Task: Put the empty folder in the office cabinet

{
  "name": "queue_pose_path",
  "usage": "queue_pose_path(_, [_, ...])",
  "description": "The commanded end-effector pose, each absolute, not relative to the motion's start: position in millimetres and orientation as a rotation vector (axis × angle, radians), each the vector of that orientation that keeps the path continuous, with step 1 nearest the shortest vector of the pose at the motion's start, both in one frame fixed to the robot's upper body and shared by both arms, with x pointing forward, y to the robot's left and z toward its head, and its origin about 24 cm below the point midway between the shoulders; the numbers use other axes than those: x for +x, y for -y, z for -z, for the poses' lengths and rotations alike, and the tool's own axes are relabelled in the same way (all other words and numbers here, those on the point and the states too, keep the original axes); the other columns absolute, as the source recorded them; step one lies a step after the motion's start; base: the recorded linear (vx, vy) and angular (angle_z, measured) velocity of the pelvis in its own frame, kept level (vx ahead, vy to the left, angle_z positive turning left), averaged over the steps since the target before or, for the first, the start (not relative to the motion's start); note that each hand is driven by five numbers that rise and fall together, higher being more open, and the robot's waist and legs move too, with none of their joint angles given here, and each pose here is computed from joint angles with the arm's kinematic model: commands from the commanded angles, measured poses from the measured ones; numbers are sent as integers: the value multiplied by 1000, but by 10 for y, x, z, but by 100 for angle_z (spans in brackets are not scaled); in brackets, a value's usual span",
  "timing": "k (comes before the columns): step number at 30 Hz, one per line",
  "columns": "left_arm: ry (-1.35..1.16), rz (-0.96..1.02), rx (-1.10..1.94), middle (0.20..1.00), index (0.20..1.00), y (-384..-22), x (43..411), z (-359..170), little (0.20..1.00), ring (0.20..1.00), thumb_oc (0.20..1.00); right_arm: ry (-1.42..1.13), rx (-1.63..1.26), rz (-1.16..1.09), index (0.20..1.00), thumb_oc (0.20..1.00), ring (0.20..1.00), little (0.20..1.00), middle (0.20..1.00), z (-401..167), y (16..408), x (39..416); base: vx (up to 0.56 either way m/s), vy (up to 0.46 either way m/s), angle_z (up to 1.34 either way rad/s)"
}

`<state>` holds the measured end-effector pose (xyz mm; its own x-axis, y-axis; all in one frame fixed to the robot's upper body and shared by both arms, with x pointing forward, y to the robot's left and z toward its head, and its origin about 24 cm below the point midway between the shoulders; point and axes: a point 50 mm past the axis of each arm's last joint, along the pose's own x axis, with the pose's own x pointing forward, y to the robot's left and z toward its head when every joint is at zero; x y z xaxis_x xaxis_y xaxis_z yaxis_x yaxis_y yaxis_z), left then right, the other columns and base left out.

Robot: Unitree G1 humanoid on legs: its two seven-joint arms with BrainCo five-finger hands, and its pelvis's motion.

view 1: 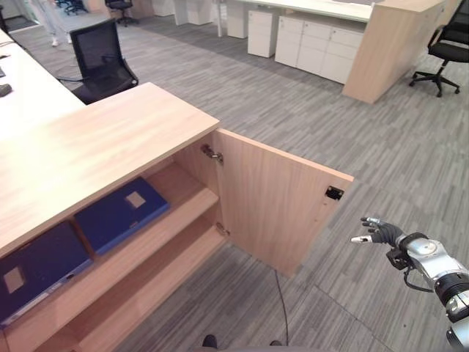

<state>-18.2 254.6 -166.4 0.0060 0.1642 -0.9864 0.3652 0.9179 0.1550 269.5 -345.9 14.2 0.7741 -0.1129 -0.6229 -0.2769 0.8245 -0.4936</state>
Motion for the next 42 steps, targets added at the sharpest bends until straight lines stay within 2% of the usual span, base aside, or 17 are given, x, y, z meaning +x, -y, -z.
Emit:
queue_pose_path(1, [-1587, 142, 453, 1000, 1000, -2693, -158, 1623, 1000, 1000, 1000, -648, -645, -116, 1000, 1000, 1000, 1000, 1000, -239, 3454, 2743, 0, 0, 0])
queue_pose_path(11, [-1588, 146, 453, 1000, 1000, -2702, -155, 1620, 1000, 1000, 1000, -669, -655, -110, 1000, 1000, 1000, 1000, 1000, -238, 3531, 2671, 0, 0, 0])
queue_pose_path(16, [-1598, 150, 455, 1000, 1000, -2680, -190, 1626, 1000, 1000, 1000, -527, -453, -113, 1000, 1000, 1000, 1000, 1000, -246, 3257, 2806, 0, 0, 0])
queue_pose_path(21, [-1603, 149, 460, 1000, 1000, -2659, -219, 1632, 1000, 1000, 1000, -449, -356, -58, 1000, 1000, 1000, 1000, 1000, -275, 3149, 2928, 0, 0, 0])
queue_pose_path(35, [-1639, 125, 458, 1000, 1000, -2673, -349, 1619, 1000, 1000, 1000, -357, -246, -11, 1000, 1000, 1000, 1000, 1000, -370, 2966, 3140, 0, 0, 0])
queue_pose_path(42, [-1617, 132, 477, 1000, 1000, -2692, -282, 1618, 1000, 1000, 1000, -356, -209, -23, 1000, 1000, 1000, 1000, 1000, -372, 2876, 3222, 0, 0, 0])
